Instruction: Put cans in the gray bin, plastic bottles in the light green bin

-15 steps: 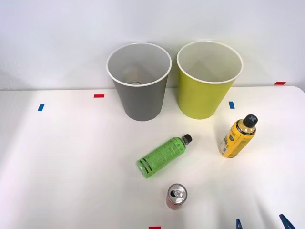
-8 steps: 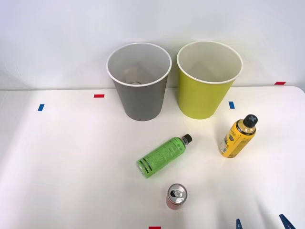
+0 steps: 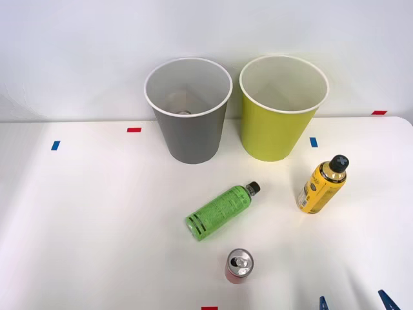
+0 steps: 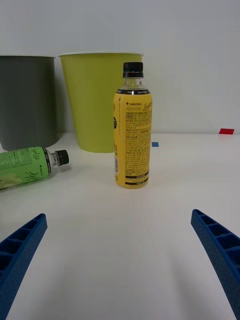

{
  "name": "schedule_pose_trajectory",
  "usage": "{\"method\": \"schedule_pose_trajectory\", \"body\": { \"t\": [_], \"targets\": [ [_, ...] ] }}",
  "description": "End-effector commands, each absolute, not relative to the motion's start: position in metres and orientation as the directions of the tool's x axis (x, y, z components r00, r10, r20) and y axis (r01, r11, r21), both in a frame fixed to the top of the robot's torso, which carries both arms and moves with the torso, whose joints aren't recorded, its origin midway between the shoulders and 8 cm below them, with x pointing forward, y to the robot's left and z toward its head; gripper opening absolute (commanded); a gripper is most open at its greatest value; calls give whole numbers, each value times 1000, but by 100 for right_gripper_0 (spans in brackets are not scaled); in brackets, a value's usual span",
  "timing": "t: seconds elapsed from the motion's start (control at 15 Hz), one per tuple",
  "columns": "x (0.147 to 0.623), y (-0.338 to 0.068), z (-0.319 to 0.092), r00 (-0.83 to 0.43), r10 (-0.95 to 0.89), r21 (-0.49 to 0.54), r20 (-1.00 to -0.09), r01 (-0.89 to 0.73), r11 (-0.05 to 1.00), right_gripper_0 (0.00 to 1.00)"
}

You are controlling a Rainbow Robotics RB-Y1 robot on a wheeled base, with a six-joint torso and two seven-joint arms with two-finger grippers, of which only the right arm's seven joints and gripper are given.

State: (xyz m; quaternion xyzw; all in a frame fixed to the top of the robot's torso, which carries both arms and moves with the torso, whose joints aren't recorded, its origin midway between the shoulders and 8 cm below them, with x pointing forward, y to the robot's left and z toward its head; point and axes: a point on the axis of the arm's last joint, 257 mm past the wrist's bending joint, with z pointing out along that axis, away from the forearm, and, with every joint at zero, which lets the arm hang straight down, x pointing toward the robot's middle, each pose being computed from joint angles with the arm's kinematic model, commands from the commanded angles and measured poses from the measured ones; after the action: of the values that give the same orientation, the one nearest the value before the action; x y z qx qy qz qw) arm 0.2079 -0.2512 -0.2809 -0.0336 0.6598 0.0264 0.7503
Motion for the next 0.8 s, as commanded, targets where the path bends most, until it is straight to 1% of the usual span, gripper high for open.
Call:
{"method": "schedule_pose_trajectory", "body": {
  "t": [0.07,0.8],
  "targets": [
    [208,-251,-281,128,-5,-16,-992,-84,996,100],
    [208,-251,-281,128,-5,-16,-992,-84,996,100]
  ]
}}
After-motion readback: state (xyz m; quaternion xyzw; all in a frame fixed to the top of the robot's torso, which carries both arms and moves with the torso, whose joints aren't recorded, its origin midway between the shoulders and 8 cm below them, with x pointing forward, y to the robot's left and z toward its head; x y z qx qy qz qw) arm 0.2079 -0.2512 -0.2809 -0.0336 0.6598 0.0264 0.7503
